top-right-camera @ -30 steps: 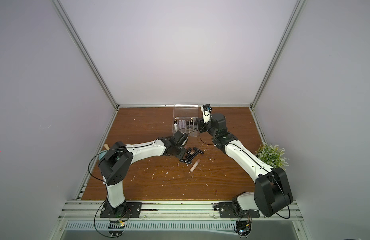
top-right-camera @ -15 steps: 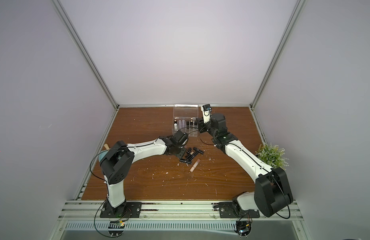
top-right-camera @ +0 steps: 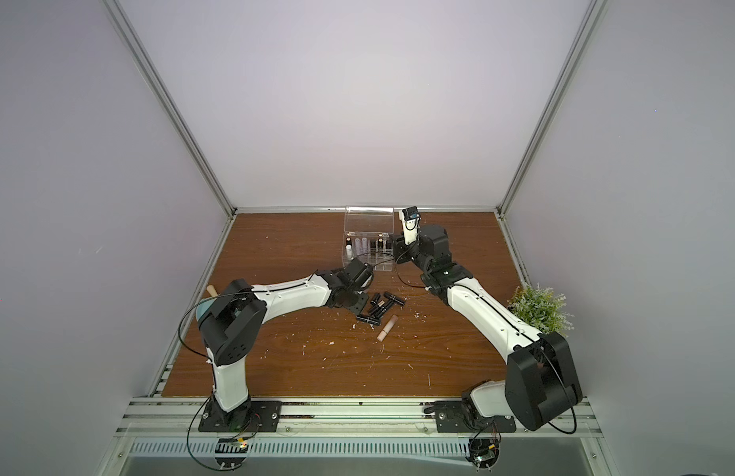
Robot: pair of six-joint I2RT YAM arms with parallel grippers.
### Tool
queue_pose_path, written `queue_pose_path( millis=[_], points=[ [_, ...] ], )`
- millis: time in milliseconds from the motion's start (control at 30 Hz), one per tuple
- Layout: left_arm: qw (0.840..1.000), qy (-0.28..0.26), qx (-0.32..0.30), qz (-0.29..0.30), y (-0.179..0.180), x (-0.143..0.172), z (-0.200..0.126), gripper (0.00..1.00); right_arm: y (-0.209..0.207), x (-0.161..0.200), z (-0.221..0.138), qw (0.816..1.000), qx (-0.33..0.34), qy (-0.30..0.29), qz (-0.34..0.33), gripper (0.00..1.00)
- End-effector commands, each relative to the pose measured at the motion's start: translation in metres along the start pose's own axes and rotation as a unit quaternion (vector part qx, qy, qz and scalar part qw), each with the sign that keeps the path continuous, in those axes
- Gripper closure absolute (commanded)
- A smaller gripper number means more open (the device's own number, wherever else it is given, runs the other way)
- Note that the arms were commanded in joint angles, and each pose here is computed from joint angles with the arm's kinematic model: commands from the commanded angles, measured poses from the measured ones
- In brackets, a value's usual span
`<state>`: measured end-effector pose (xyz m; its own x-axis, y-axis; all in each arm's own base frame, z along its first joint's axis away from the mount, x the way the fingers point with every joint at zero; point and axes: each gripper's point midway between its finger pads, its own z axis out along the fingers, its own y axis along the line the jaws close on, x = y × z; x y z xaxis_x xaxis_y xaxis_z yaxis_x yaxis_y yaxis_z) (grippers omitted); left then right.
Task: Arrange the lipsticks in the organizer
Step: Pick up the lipstick at the center of the board.
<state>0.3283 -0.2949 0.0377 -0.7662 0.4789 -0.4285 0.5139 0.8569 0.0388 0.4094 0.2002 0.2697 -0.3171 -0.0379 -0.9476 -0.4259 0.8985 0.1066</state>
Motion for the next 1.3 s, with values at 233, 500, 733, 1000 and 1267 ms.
queue_pose_path(
  millis=[233,500,733,1000,1267],
  points=[
    [0.999,0.030,-0.015,-0.008,0.018,0.020,0.006,0.65,0.003,-0.025,-0.007,0.999,-0.008,-0.031,0.003,0.59],
    [0.999,0.020,-0.025,-0.011,0.024,0.015,0.000,0.74,0.002,-0.025,-0.007,1.000,-0.007,-0.030,0.003,0.59],
    [0.999,-0.006,-0.032,-0.020,0.031,0.003,-0.012,0.83,0.002,-0.026,-0.008,0.999,-0.008,-0.031,0.003,0.59],
    [0.990,-0.123,0.026,-0.064,0.036,-0.038,-0.070,0.92,0.001,-0.032,-0.013,0.998,-0.037,-0.037,0.028,0.59],
    [0.959,-0.255,0.104,-0.071,0.023,-0.074,-0.149,0.95,0.023,-0.040,-0.018,0.982,-0.175,-0.014,0.075,0.59]
  ],
)
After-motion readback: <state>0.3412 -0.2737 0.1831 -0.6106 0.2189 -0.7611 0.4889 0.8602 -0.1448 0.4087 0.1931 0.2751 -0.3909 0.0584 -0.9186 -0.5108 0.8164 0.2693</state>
